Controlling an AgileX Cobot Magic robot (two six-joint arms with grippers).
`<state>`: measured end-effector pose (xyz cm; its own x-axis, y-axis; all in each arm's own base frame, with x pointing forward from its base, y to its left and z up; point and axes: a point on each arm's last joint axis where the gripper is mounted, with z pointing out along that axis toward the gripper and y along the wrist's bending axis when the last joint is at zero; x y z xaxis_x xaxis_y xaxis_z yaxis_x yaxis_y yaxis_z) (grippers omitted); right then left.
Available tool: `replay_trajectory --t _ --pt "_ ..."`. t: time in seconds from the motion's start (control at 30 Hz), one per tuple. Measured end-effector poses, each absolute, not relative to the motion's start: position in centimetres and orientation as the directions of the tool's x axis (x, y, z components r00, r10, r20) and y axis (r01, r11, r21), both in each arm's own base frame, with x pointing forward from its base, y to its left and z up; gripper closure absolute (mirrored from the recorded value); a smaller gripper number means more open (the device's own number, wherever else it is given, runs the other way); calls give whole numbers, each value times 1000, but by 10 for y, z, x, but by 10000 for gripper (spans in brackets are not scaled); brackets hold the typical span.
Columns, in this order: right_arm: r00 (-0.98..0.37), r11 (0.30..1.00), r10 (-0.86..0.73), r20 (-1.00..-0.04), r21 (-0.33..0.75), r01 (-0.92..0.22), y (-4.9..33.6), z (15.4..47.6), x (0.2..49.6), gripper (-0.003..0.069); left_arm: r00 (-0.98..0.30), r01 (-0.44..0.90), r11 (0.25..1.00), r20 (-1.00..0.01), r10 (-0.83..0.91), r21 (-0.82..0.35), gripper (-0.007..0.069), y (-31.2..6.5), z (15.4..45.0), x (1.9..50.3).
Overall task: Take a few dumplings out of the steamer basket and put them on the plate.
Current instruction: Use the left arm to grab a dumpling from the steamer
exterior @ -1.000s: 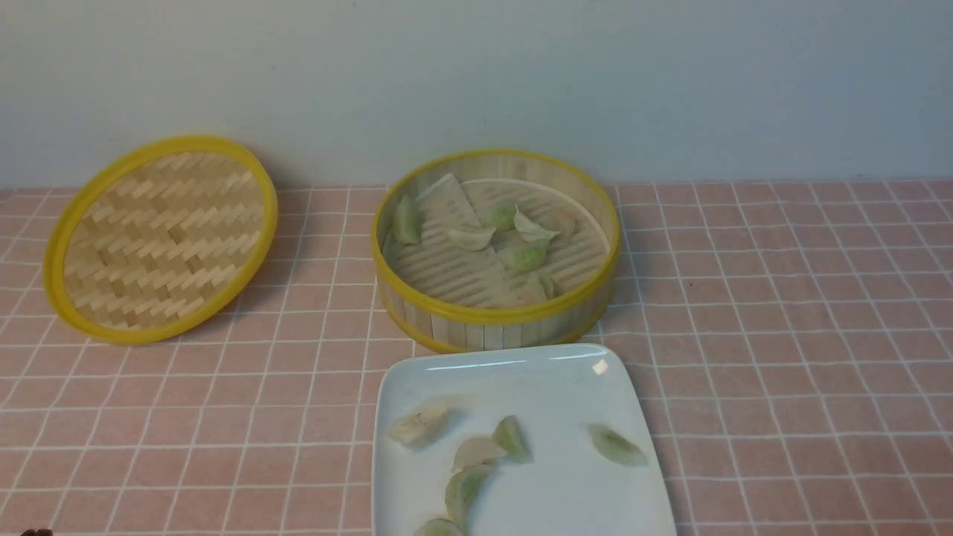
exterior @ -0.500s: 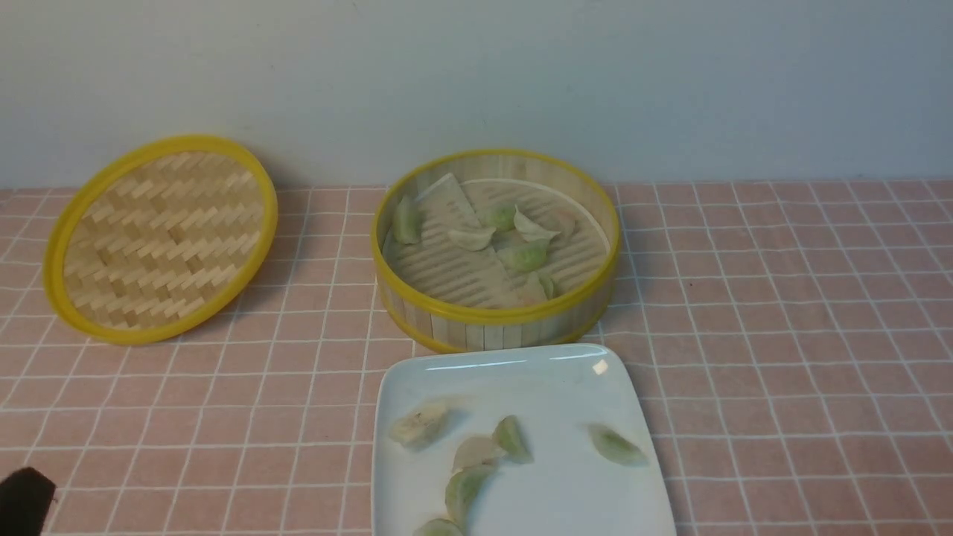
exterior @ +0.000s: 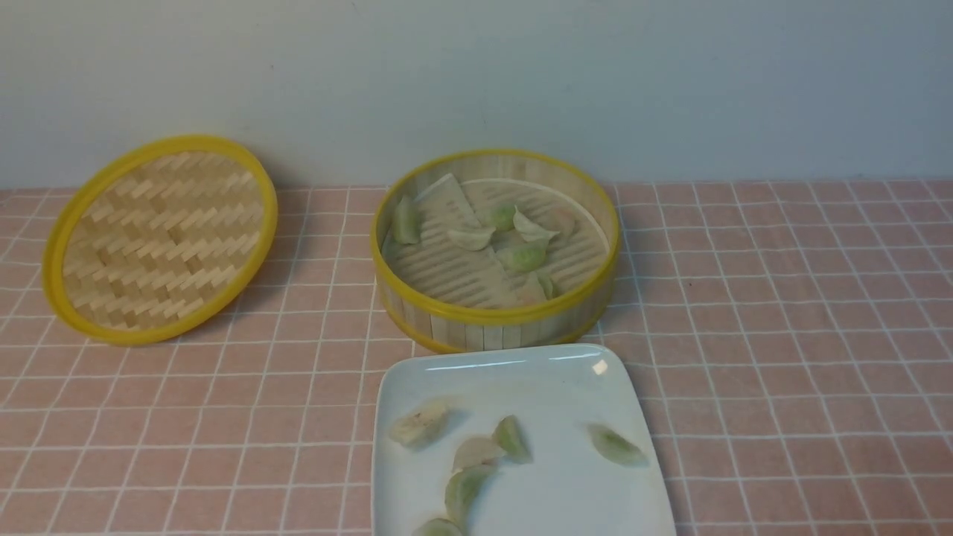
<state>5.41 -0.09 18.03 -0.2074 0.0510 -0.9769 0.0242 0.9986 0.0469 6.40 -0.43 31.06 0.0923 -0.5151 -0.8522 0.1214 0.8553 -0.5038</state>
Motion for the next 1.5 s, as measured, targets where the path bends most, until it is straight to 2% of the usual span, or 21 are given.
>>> replay_trajectory --t 0.1,0.2,0.23,0.27,0.33,0.4,0.53,0.57,0.6,0.67,0.7,0.73,0.83,0.9,1.0,1.03,1.1,1.2,1.27,1.5 --pt "-204 998 69 -977 66 24 -1 181 54 673 -196 64 904 -894 -403 -422 631 -13 335 89" --pt "-144 972 235 -961 235 18 2 184 56 673 -518 80 949 -826 -221 -304 631 -22 351 123" --pt "-128 963 268 -955 269 16 2 186 56 673 -554 91 952 -810 -195 -291 631 -24 352 127" --pt "-43 910 414 -909 414 0 2 194 56 673 -675 143 953 -730 -104 -268 631 -31 355 152" --pt "36 829 559 -828 558 -25 0 201 56 673 -764 221 942 -645 6 -252 631 -40 352 176" --pt "94 770 637 -765 636 -45 -2 207 56 673 -807 314 919 -576 127 -238 631 -50 342 204" --pt "174 728 682 -710 683 -66 -6 213 55 673 -808 477 853 -487 332 -211 631 -79 316 251" --pt "177 727 683 -709 684 -67 -6 213 55 673 -808 480 852 -483 336 -210 631 -80 315 254" --pt "184 721 688 -702 689 -67 -7 214 55 673 -796 529 823 -457 397 -208 631 -96 306 271" --pt "121 720 693 -710 691 -70 -3 215 55 673 -781 571 793 -437 447 -210 631 -115 299 290" --pt "32 741 670 -742 666 -79 3 221 53 673 -771 593 777 -427 472 -211 631 -126 297 305" --pt "11 745 666 -746 663 -73 4 220 54 673 -770 596 775 -425 476 -212 631 -127 297 305" --pt "-227 848 497 -837 525 -79 16 255 52 673 -739 639 744 -425 523 -196 631 -146 294 341" --pt "-395 897 384 -834 439 -53 19 275 58 673 -713 660 732 -443 543 -166 631 -153 294 362" --pt "-623 952 221 -750 304 -28 19 299 75 673 -675 690 713 -470 569 -125 631 -163 291 388" --pt "-636 955 211 -742 296 -29 19 300 77 673 -673 691 713 -471 570 -125 631 -164 291 390" --pt "-752 974 113 -650 223 -47 19 312 94 673 -655 694 712 -501 567 -102 631 -170 285 410" --pt "-808 978 44 -588 189 -85 20 323 110 673 -640 690 719 -534 553 -82 622 -178 275 434" --pt "-826 975 22 -564 195 -107 22 328 119 673 -632 688 722 -548 548 -73 596 -182 266 448" --pt "-825 953 34 -565 266 -143 30 332 128 673 -613 683 729 -574 543 -39 328 -195 217 490"
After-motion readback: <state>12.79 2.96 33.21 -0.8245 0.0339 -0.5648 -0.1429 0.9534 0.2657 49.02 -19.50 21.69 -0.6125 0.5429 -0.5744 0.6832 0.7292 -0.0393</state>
